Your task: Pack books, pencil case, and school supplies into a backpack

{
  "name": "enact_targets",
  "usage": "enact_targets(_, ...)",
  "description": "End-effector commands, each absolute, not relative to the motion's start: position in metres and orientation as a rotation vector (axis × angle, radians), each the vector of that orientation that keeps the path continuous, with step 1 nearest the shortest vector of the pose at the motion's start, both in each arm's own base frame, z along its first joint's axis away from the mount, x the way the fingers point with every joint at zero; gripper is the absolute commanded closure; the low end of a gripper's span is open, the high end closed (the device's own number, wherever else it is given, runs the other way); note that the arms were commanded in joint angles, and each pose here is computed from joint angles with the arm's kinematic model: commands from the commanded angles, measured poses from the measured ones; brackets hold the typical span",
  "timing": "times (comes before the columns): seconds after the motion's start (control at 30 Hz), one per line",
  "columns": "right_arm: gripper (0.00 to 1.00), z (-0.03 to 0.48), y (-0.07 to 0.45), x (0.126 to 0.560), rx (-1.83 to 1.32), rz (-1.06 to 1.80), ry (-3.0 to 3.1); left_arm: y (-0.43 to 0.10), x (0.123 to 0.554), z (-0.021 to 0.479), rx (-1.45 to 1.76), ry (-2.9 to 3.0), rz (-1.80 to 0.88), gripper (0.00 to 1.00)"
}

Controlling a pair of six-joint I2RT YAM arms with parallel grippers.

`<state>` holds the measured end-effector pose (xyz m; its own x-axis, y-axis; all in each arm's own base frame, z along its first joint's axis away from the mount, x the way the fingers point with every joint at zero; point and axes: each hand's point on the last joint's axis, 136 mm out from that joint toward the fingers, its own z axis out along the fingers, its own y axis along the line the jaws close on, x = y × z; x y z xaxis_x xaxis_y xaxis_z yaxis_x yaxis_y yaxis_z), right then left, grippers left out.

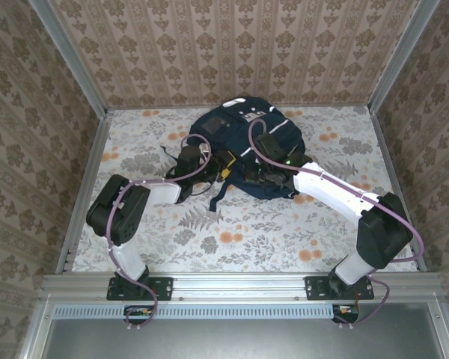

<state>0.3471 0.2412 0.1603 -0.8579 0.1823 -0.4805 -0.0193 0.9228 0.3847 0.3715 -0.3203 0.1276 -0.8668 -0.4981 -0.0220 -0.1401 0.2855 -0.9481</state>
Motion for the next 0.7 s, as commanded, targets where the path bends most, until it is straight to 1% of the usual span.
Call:
enact_targets(0.0,0.91,0.164,0.23,0.344,0.153,0.475,2.549,-0.331,0.383,0.139,-0.563,2.199,-1.647,0.55)
enact_targets(0.13,0.89,0.163,0.228,0.343,0.154,0.46,2.55,-0.337,0.389,0.141,-0.562,2.199,-1.649,0.64)
enact_targets(0.23,0.84,0.162,0.226,0.343,0.143,0.421,2.544,-0.34,0.39,0.141,-0.562,2.206,-1.644,0.77)
enact_targets(0.33,0.74,0.16,0.22,0.34,0.134,0.333,2.539,-0.342,0.39,0.149,-0.545,2.195,-1.653,0.88)
enact_targets(0.4,0.64,0.159,0.216,0.34,0.128,0.258,2.522,-0.345,0.388,0.16,-0.513,2.181,-1.669,0.93)
enact_targets(0.43,0.6,0.159,0.215,0.34,0.127,0.223,2.508,-0.347,0.386,0.166,-0.496,2.176,-1.678,0.95)
enact_targets(0.53,0.55,0.157,0.216,0.341,0.135,0.154,2.483,-0.352,0.38,0.183,-0.453,2.166,-1.697,0.98)
enact_targets(0.67,0.5,0.154,0.216,0.343,0.223,0.142,2.453,-0.355,0.373,0.199,-0.413,2.155,-1.709,0.98)
